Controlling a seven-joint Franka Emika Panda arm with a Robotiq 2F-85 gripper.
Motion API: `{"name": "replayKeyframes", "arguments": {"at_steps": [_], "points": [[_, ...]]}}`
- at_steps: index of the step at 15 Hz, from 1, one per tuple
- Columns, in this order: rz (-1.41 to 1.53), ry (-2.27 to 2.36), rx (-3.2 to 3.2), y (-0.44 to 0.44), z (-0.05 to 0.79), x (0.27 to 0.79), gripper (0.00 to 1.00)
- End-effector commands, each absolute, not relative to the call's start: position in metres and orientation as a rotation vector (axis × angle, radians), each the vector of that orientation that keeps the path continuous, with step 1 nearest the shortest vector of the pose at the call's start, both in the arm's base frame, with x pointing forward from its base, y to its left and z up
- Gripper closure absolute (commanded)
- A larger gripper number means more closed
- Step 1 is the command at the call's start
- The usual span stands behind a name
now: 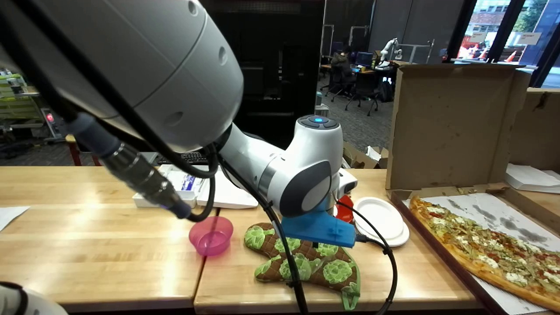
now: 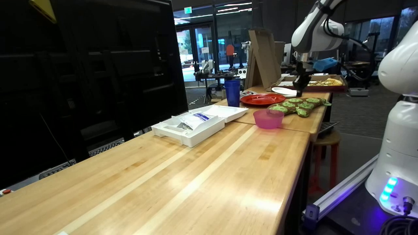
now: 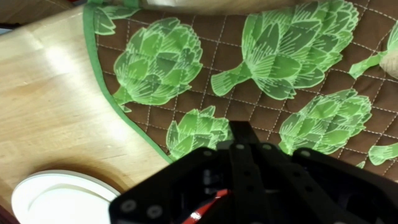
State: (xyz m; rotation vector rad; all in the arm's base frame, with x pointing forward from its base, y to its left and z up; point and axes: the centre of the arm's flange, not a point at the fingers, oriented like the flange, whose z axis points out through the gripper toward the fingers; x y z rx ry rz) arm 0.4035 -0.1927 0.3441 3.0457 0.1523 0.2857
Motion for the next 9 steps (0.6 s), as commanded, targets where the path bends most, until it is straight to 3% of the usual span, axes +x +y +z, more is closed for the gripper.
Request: {"name": "replayKeyframes", "arguments": {"at_steps": [1,9], "points": [[0.262,0.187,3.091,-0.189,0.337,0.409,1.0],[0.189,0.189,3.133,-0.184,0.309,0.424,1.0]]}}
